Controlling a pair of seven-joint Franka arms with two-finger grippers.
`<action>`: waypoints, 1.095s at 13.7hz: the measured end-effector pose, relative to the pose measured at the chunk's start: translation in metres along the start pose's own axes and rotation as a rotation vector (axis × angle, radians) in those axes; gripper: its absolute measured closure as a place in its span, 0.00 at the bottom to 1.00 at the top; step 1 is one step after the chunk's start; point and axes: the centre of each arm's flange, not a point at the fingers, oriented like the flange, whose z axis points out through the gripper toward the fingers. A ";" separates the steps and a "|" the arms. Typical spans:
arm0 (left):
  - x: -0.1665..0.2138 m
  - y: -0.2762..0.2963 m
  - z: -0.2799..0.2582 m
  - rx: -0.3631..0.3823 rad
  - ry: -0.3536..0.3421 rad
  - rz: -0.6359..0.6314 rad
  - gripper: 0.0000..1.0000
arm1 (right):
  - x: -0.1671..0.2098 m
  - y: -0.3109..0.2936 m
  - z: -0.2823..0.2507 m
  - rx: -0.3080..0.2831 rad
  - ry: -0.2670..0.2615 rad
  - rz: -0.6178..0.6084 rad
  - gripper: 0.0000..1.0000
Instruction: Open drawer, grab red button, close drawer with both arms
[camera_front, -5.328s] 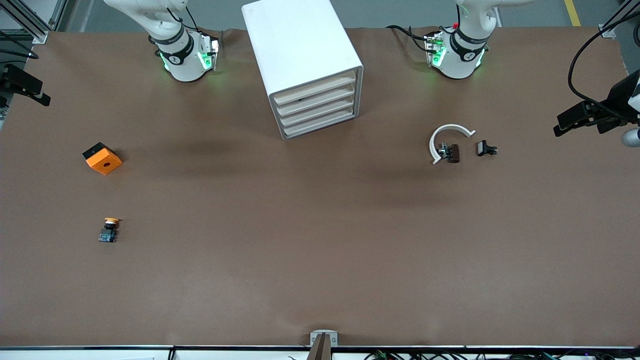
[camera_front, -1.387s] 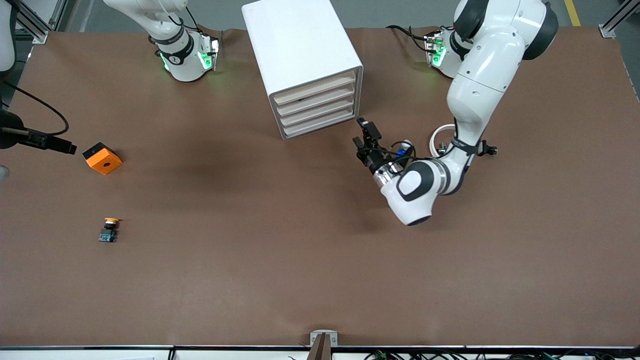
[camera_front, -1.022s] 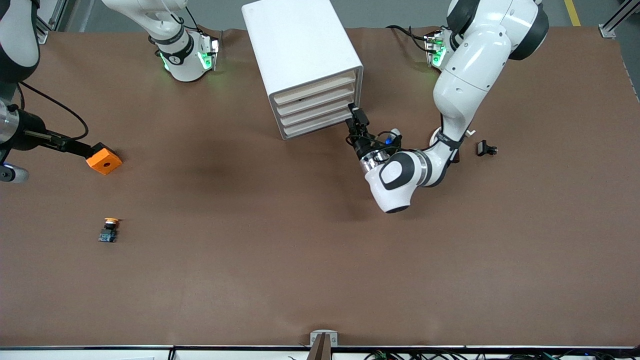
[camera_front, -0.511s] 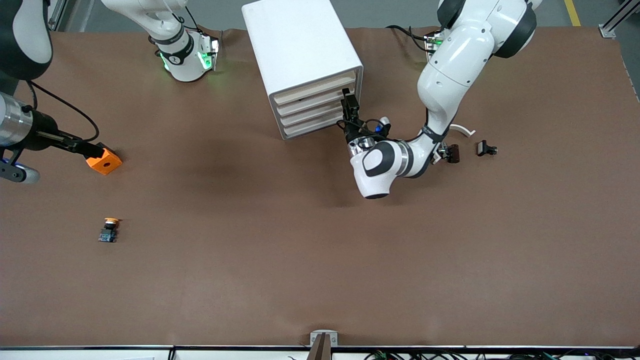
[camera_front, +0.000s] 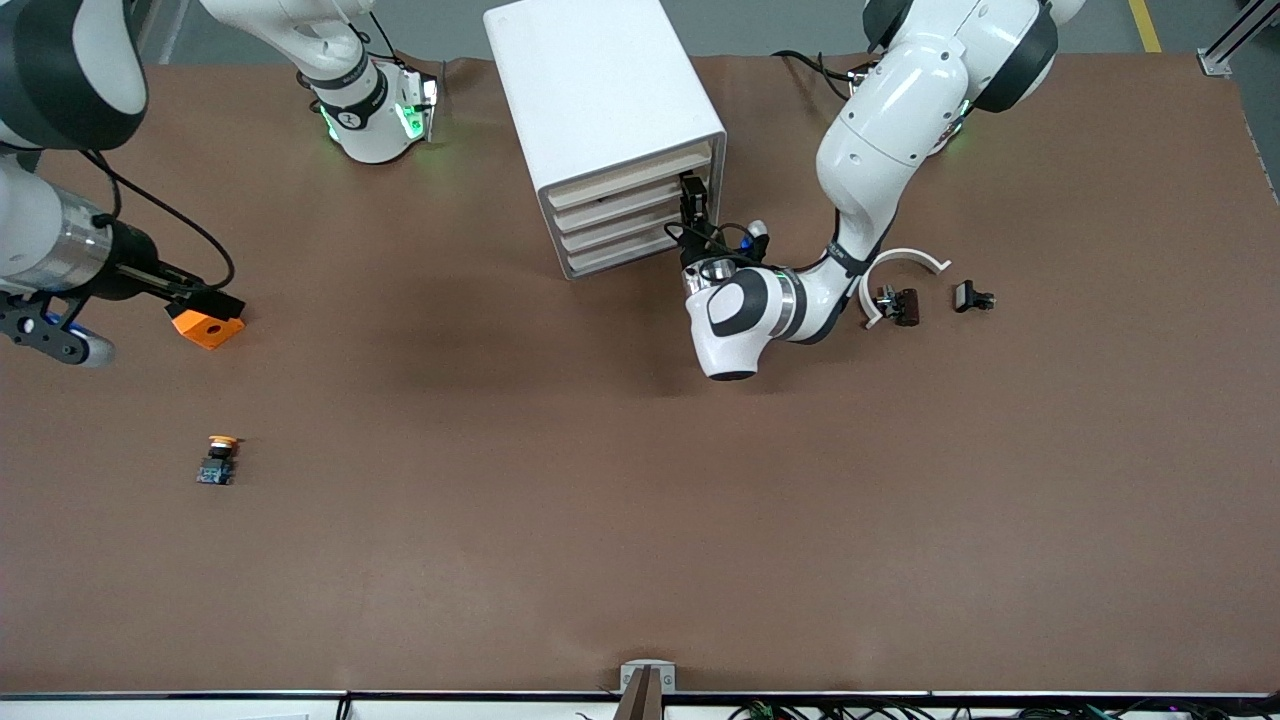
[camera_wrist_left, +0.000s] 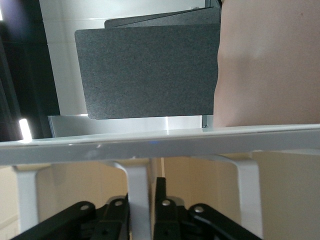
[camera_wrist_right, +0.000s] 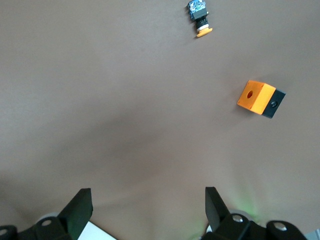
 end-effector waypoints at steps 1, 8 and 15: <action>0.002 -0.001 -0.003 -0.001 -0.005 0.001 0.86 | -0.005 -0.009 0.000 -0.001 0.004 0.014 0.00; 0.037 -0.011 -0.074 -0.044 -0.133 0.013 0.93 | -0.031 -0.092 0.012 0.117 0.025 0.166 0.00; 0.076 -0.022 -0.132 -0.078 -0.249 0.022 0.93 | -0.079 -0.190 0.057 0.112 0.041 0.219 0.00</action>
